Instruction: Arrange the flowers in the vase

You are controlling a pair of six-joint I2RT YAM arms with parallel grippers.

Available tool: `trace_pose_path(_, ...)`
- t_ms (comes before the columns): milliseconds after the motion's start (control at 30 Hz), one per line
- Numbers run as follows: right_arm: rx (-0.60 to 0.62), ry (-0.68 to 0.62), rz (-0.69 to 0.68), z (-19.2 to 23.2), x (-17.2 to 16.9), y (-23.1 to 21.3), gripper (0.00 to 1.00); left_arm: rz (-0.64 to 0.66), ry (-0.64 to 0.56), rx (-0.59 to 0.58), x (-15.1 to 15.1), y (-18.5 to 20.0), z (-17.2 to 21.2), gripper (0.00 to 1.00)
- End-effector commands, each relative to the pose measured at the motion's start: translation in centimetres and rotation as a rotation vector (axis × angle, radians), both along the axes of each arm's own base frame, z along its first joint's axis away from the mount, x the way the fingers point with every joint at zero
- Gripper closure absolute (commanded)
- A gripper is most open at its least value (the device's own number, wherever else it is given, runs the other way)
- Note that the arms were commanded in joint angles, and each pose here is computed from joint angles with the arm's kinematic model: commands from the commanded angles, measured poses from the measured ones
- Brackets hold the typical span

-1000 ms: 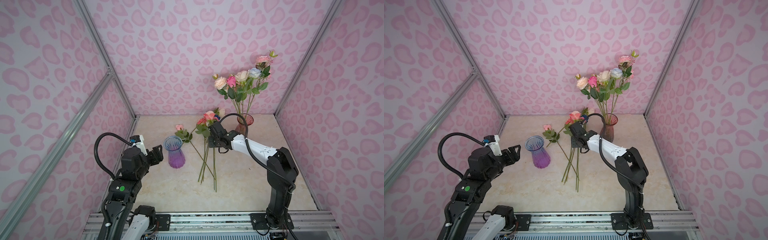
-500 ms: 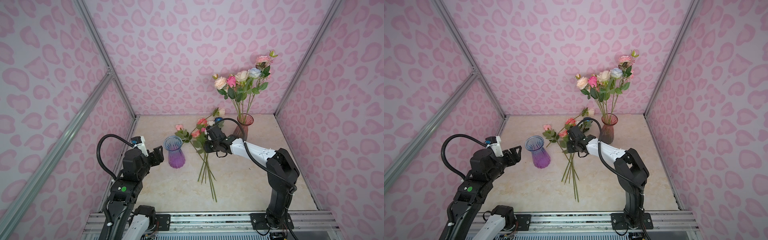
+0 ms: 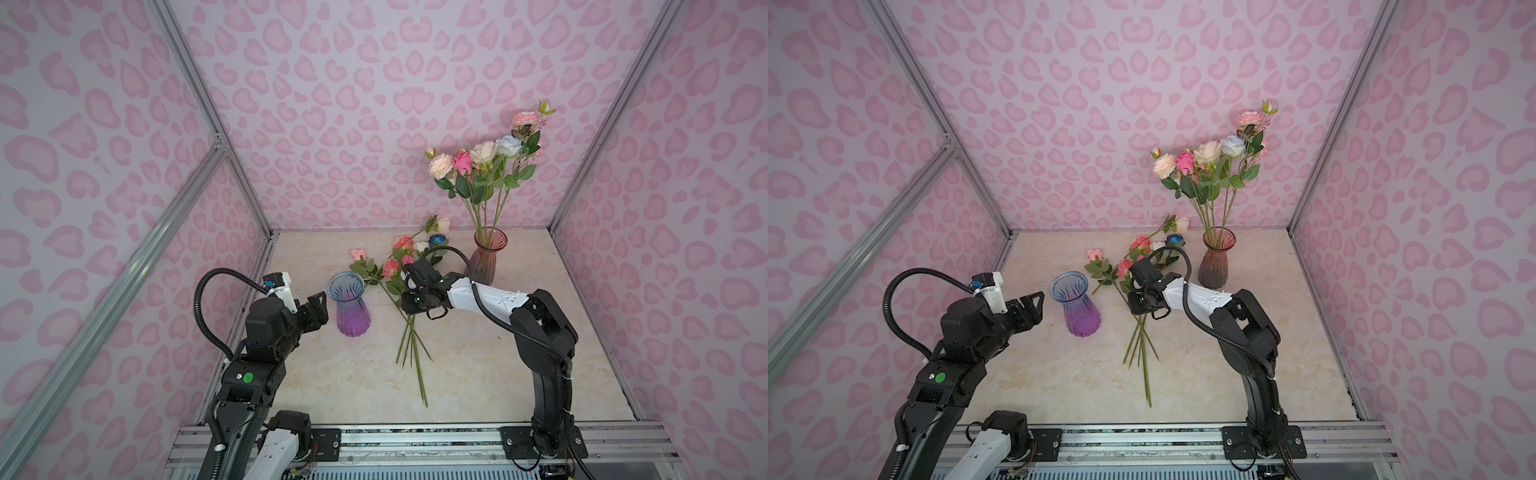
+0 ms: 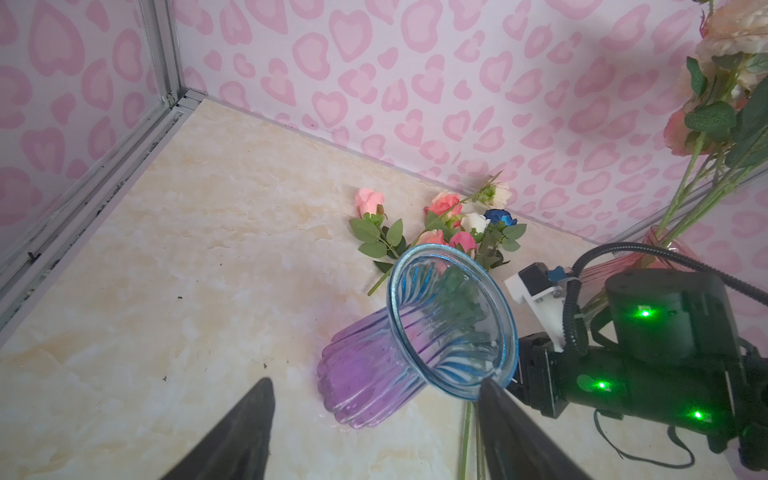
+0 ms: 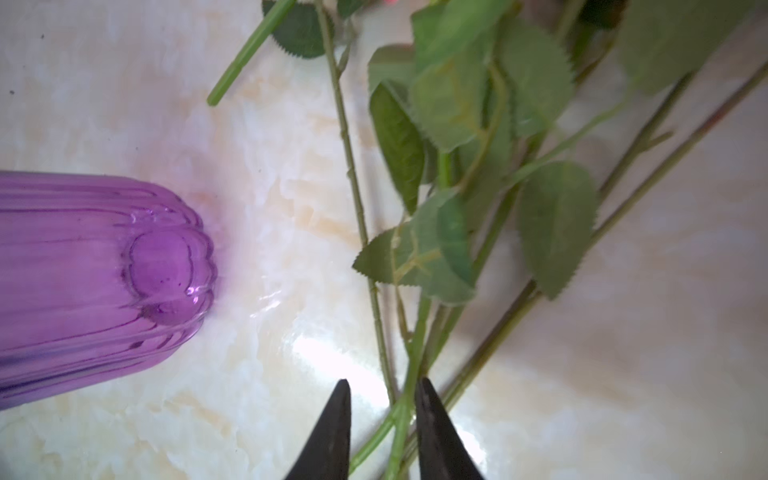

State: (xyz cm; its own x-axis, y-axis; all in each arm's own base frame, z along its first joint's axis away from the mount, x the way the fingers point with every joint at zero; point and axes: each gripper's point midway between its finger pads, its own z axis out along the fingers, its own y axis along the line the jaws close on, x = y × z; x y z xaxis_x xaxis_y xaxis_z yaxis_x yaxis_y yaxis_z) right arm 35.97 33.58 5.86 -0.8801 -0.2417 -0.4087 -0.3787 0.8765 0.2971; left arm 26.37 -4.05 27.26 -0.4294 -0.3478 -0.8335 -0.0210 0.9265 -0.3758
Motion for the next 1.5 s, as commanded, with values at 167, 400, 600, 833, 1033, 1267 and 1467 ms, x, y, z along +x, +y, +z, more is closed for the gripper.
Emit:
trace_pose_path(167,-0.016,0.042,-0.028,-1.7,-0.5,-0.4,0.88,-0.006,-0.028,-0.005,0.3,-0.1,0.6,0.22)
trace_pose_path(400,-0.062,0.017,-0.03,-1.1,-0.5,-1.0,0.81,-0.007,-0.023,-0.004,0.4,-0.2,0.5,0.22)
trace_pose_path(600,-0.118,0.026,-0.018,-2.1,-1.8,-1.2,0.8,-0.004,-0.028,-0.004,0.3,-0.1,0.6,0.22)
trace_pose_path(833,-0.129,0.023,-0.026,-2.2,-1.8,-1.4,0.86,-0.007,-0.027,-0.005,0.4,-0.2,0.6,0.22)
trace_pose_path(1033,-0.153,0.036,-0.017,-2.7,-1.9,-1.6,0.83,-0.007,-0.025,-0.003,0.4,-0.1,0.6,0.22)
trace_pose_path(1267,-0.14,0.04,-0.013,-2.7,-1.9,-1.3,0.79,-0.008,-0.027,-0.003,0.4,-0.2,0.7,0.22)
trace_pose_path(1467,-0.143,0.031,-0.017,-2.4,-1.8,-1.5,0.92,-0.004,-0.031,-0.001,0.3,-0.1,0.7,0.22)
